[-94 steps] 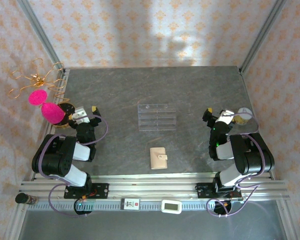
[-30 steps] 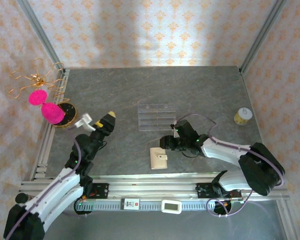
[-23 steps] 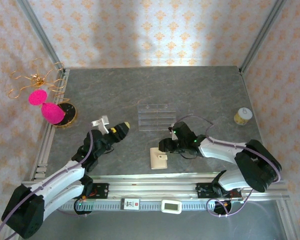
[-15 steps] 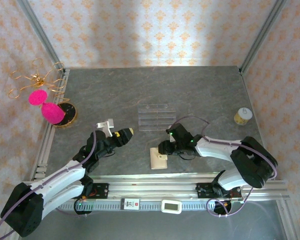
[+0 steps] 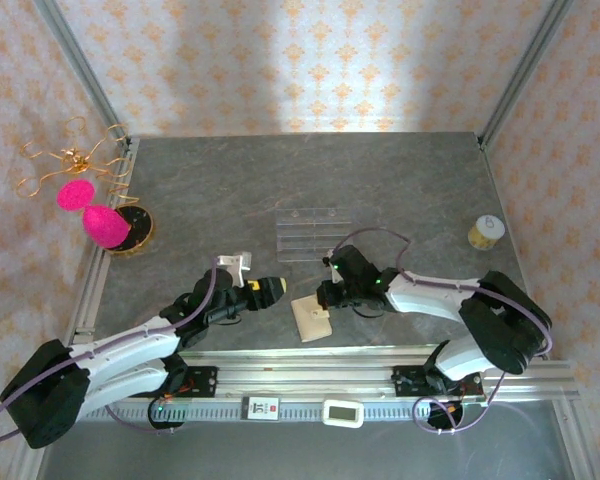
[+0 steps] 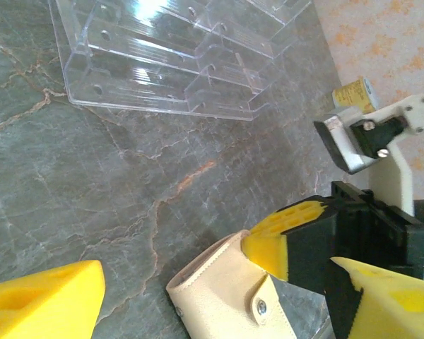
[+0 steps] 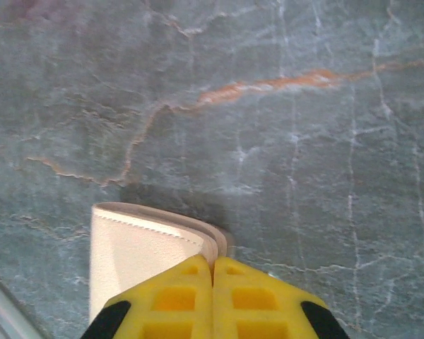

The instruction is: Take the credit cards out of the card holder

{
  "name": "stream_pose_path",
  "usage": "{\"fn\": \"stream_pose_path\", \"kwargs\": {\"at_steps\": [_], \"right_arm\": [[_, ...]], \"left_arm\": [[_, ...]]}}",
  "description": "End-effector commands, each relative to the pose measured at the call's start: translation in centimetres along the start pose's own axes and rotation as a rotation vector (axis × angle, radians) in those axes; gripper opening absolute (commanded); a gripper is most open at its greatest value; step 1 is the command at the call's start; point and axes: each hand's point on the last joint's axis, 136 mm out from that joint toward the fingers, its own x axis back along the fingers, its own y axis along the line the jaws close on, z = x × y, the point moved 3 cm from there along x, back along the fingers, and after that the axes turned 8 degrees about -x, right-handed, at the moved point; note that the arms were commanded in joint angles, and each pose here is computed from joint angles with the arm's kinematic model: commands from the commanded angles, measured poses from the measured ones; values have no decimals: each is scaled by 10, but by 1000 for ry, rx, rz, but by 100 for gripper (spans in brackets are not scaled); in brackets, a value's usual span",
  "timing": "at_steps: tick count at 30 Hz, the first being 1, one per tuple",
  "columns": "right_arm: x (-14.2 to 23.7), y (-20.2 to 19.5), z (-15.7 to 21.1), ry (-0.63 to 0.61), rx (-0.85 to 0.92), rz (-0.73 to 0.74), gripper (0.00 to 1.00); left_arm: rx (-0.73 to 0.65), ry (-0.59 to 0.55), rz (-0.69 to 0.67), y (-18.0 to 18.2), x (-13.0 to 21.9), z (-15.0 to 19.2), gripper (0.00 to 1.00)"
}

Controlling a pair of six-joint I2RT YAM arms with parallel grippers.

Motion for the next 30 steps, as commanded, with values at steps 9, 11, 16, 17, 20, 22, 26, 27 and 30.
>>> {"fn": "stream_pose_path", "kwargs": {"at_steps": [9, 11, 16, 17, 20, 22, 26, 27, 30], "right_arm": [[58, 46, -55, -192, 81, -232, 0], [70, 53, -60, -214, 94, -265, 0], [91, 67, -69, -247, 95, -363, 0], [101, 74, -72, -267, 101, -395, 0], [117, 87, -78, -288, 109, -462, 0], [127, 96, -81, -295, 123, -499, 0], [147, 113, -87, -317, 140, -561, 0], [153, 118, -88, -323, 145, -581, 0], [168, 130, -92, -345, 152, -627, 0]], "left_arm": [[-51, -112, 277, -39, 0, -14, 87], [-68, -117, 317, -44, 0, -15, 87], [-89, -149, 423, -58, 2, -18, 87], [-89, -165, 440, -60, 3, -20, 87], [-106, -188, 475, -66, 3, -25, 87], [-117, -201, 504, -71, 4, -27, 87], [-139, -235, 550, -79, 9, -32, 88], [-145, -245, 553, -80, 10, -34, 88], [-160, -274, 568, -84, 15, -39, 89]]}}
